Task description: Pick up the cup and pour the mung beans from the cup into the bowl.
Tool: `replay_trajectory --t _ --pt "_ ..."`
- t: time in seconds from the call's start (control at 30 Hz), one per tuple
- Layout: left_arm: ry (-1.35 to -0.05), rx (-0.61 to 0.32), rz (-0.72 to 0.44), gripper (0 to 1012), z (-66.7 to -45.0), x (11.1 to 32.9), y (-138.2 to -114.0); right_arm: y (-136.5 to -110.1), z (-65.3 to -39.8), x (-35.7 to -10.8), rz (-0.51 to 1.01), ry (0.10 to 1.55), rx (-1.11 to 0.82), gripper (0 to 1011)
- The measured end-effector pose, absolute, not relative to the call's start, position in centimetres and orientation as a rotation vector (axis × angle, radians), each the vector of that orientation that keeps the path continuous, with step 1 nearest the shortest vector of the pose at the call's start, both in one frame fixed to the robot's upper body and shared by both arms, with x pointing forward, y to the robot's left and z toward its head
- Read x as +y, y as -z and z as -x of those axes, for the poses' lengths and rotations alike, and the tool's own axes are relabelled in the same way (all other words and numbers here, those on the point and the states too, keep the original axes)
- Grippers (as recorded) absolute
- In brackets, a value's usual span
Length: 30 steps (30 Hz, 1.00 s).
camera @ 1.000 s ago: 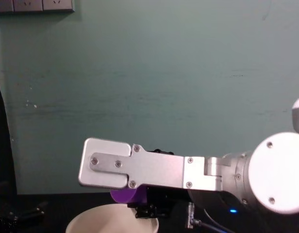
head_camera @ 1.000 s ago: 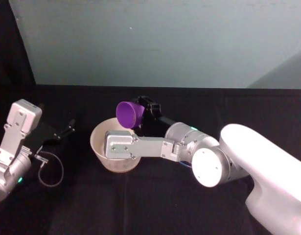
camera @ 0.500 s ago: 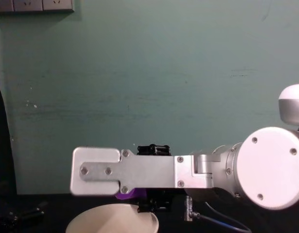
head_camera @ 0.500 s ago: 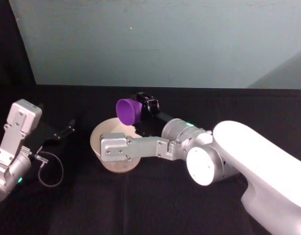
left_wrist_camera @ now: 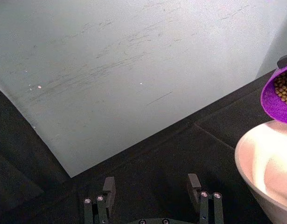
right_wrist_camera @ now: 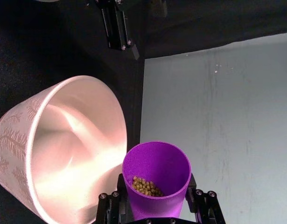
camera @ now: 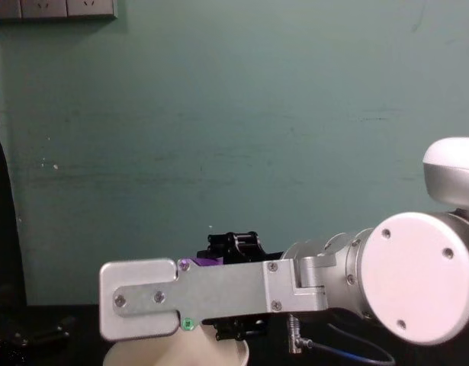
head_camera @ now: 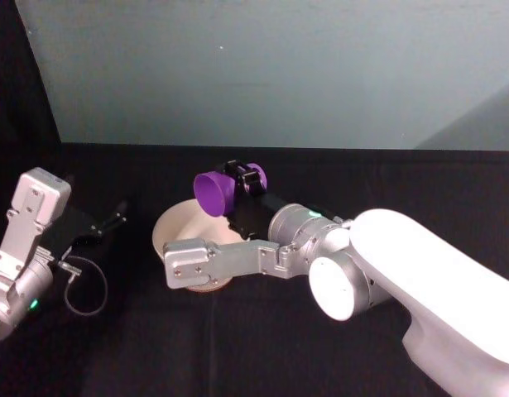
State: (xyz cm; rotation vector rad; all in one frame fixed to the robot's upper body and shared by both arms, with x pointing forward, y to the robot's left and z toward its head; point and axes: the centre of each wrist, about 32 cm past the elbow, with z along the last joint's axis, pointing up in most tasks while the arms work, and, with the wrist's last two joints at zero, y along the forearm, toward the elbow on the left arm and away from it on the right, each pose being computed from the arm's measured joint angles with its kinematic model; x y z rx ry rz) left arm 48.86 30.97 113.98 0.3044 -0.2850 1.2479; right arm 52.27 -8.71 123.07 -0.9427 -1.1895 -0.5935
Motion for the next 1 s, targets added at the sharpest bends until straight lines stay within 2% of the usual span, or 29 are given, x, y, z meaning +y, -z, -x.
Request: replay_trajectory --t 1.0 --pt "-1.248 -0.285 -0.305 1011 -48.86 30.97 -113.98 -122.53 -51.60 -7.72 1.011 0.530 -1.298 732"
